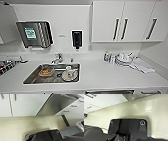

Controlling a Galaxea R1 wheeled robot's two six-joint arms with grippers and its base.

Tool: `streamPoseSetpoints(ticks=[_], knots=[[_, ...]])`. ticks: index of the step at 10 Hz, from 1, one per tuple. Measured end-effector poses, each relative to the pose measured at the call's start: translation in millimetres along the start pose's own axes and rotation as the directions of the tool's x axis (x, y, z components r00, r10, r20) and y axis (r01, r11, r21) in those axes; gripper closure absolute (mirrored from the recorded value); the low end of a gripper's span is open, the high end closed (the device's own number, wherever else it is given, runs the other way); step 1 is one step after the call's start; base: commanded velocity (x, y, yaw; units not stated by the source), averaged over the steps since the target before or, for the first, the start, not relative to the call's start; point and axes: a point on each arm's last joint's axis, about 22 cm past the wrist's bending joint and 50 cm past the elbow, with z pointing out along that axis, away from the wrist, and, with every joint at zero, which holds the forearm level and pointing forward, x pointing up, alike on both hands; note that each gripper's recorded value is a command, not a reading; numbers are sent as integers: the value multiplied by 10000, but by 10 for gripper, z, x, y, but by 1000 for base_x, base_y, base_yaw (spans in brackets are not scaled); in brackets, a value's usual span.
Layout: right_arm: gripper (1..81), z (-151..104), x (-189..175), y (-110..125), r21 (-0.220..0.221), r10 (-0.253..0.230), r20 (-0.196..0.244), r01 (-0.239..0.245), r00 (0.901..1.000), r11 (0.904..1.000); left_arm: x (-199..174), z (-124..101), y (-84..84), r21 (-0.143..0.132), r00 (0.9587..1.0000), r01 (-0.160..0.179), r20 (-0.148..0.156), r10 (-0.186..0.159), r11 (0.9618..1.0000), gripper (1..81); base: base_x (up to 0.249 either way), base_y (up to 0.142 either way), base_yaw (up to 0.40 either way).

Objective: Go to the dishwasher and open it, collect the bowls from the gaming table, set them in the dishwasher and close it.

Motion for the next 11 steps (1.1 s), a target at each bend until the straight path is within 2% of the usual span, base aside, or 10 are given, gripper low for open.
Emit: streamPoseSetpoints(ticks=[1,2,3,4,5,6,8,9,10,11], knots=[[10,-14,153,-6,67,-12,-109,13,9999,10000,328,-22,63,-158,9990,-214,-392,208,9996,10,0,0,0],[10,-39,367,-61,217,-115,-357,123,9993,9997,661,-41,134,-299,9952,-493,-865,466,9983,10,0,0,0],[10,-63,521,-85,307,-142,-542,159,9984,9994,850,-58,168,-364,9923,-711,-1044,670,9968,10,0,0,0],[10,-95,688,-80,334,-157,-747,182,9971,9993,985,-80,215,-447,9902,-926,-1090,873,9947,10,0,0,0],[10,-115,850,-78,360,-237,-948,272,9952,9990,1133,-104,340,-658,9860,-1153,-1288,1061,9912,10,0,0,0],[10,-135,1030,-61,350,-324,-1195,368,9923,9987,1267,-115,474,-888,9811,-1408,-1459,1269,9861,10,0,0,0],[10,-186,1290,29,247,-285,-1544,327,9876,9992,1367,-90,708,-1345,9751,-1745,-1610,1522,9754,10,0,0,0],[10,-201,1380,78,199,-195,-1638,231,9863,9995,1348,-58,834,-1639,9759,-1804,-1532,1556,9698,10,0,0,0],[10,-173,1412,130,160,-144,-1599,172,9870,9997,1341,5,879,-1822,9781,-1771,-1420,1524,9672,10,0,0,0],[10,-101,1422,171,170,-41,-1445,66,9895,9998,1341,102,835,-1872,9812,-1675,-1275,1451,9679,10,0,0,0]])
